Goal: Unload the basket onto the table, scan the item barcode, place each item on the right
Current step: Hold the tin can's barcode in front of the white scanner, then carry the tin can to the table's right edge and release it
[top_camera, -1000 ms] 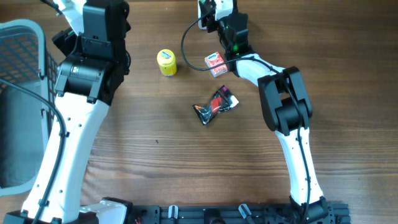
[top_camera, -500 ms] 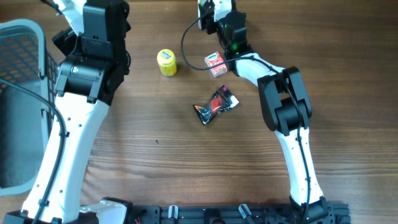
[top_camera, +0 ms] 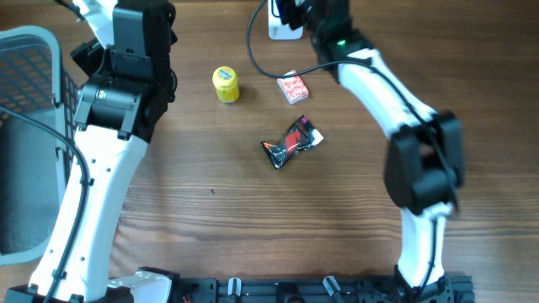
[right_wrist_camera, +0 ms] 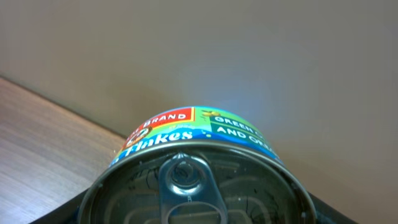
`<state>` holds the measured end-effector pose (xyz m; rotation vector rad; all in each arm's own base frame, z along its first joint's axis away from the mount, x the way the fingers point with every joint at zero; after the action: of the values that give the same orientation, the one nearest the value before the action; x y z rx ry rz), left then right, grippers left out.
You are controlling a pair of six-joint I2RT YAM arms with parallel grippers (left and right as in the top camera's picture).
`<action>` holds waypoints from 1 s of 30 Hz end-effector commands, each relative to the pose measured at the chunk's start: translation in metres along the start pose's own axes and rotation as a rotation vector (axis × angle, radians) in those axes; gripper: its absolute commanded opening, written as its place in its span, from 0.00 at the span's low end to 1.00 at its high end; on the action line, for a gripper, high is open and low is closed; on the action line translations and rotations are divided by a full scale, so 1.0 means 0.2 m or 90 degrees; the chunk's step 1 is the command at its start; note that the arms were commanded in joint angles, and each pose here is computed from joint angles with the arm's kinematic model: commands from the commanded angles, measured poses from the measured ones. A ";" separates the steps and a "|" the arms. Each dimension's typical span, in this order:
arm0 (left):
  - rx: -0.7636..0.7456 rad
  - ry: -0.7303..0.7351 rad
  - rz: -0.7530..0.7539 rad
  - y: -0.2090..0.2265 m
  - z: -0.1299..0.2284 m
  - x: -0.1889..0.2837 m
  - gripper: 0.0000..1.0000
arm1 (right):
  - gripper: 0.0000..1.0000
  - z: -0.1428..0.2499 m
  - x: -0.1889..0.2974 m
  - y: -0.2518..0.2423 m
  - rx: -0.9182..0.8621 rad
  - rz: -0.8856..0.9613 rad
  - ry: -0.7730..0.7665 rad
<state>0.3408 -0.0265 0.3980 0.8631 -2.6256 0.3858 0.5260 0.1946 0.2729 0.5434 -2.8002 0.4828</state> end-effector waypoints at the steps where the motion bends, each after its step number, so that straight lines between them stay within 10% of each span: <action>1: 0.025 -0.009 0.005 0.02 -0.04 0.03 1.00 | 0.53 -0.23 0.29 -0.17 0.007 0.112 0.026; 4: 0.025 -0.009 0.005 0.02 -0.04 0.03 1.00 | 0.66 -0.12 0.44 -0.32 -0.017 0.164 0.157; 12: 0.025 0.022 0.051 -0.01 -0.02 0.03 1.00 | 0.54 0.38 0.78 -0.92 -0.280 0.333 0.418; 21: -0.041 0.105 0.250 -0.26 0.11 0.16 1.00 | 0.59 0.84 1.31 -1.52 -0.498 0.480 0.496; 30: -0.108 0.152 0.297 -0.46 0.32 0.22 1.00 | 0.58 1.43 1.49 -1.59 -0.670 0.487 0.602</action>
<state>0.3431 -0.1274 0.3808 0.1864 -2.5947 0.3916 0.3389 -0.2760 0.2421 -0.8105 -1.9225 -0.4168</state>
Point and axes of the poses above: each gripper's point midway between its finger pads, its own x axis back along the fingers, its own y axis along the line the jaws close on, z = x × y, the point moved 9 cm from there along x, back along the fingers, and after that the axes turned 5 degrees about x, right-handed, at the moved point
